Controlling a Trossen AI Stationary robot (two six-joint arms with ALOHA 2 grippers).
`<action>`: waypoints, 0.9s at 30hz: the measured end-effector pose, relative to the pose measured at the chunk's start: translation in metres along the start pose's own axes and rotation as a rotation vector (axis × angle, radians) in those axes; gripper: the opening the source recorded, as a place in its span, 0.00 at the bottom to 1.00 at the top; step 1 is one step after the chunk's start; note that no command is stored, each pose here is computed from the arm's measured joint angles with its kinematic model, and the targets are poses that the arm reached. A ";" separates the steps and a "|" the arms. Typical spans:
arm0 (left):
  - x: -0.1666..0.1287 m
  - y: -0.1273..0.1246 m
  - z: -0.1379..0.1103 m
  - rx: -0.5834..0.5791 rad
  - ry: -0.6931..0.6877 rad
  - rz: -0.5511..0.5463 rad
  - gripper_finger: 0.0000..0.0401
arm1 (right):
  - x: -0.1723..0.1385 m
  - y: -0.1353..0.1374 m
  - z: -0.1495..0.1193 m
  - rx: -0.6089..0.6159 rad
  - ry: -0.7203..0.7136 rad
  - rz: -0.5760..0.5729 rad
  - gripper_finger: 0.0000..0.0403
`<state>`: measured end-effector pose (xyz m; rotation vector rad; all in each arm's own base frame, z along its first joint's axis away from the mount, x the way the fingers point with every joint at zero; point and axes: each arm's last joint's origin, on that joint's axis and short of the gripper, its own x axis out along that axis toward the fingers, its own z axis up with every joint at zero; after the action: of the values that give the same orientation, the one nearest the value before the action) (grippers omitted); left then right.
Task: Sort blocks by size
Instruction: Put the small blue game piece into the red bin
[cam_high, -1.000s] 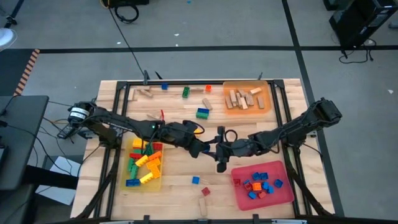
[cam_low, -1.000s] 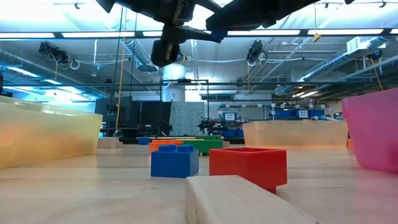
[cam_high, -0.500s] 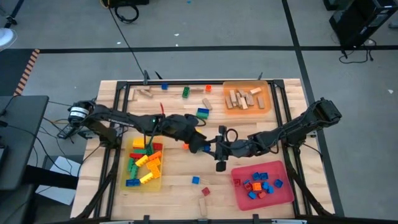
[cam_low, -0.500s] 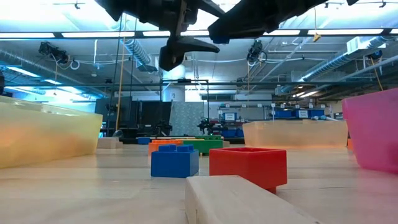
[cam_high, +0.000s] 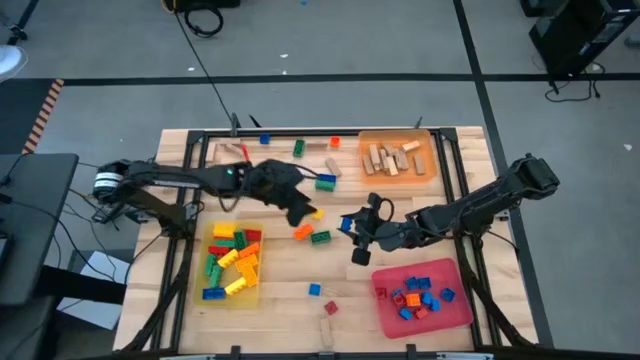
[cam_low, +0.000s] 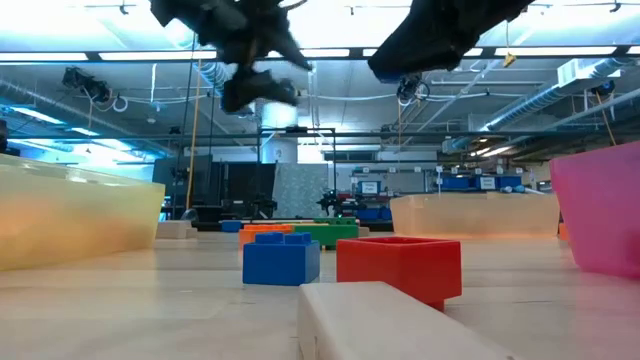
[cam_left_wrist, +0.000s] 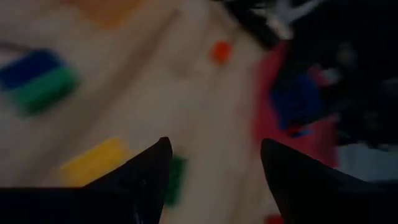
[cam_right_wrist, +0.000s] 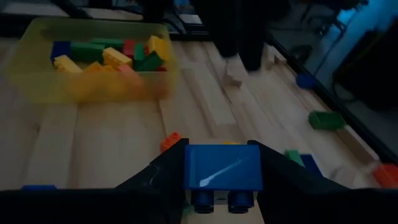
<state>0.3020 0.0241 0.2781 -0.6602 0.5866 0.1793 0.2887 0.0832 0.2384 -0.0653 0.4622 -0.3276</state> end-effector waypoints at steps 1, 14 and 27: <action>-0.008 0.004 0.001 0.006 0.001 0.040 0.63 | -0.002 -0.002 0.001 0.023 0.002 -0.006 0.40; -0.066 0.063 -0.045 0.011 0.389 0.743 0.63 | -0.009 -0.007 0.003 0.223 0.010 -0.023 0.41; -0.052 0.109 -0.111 -0.098 0.660 0.749 0.63 | -0.009 -0.007 0.004 0.295 0.001 -0.024 0.41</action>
<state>0.1715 0.0415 0.1794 -0.5619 1.4605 0.7066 0.2810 0.0796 0.2464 0.2164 0.4104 -0.4163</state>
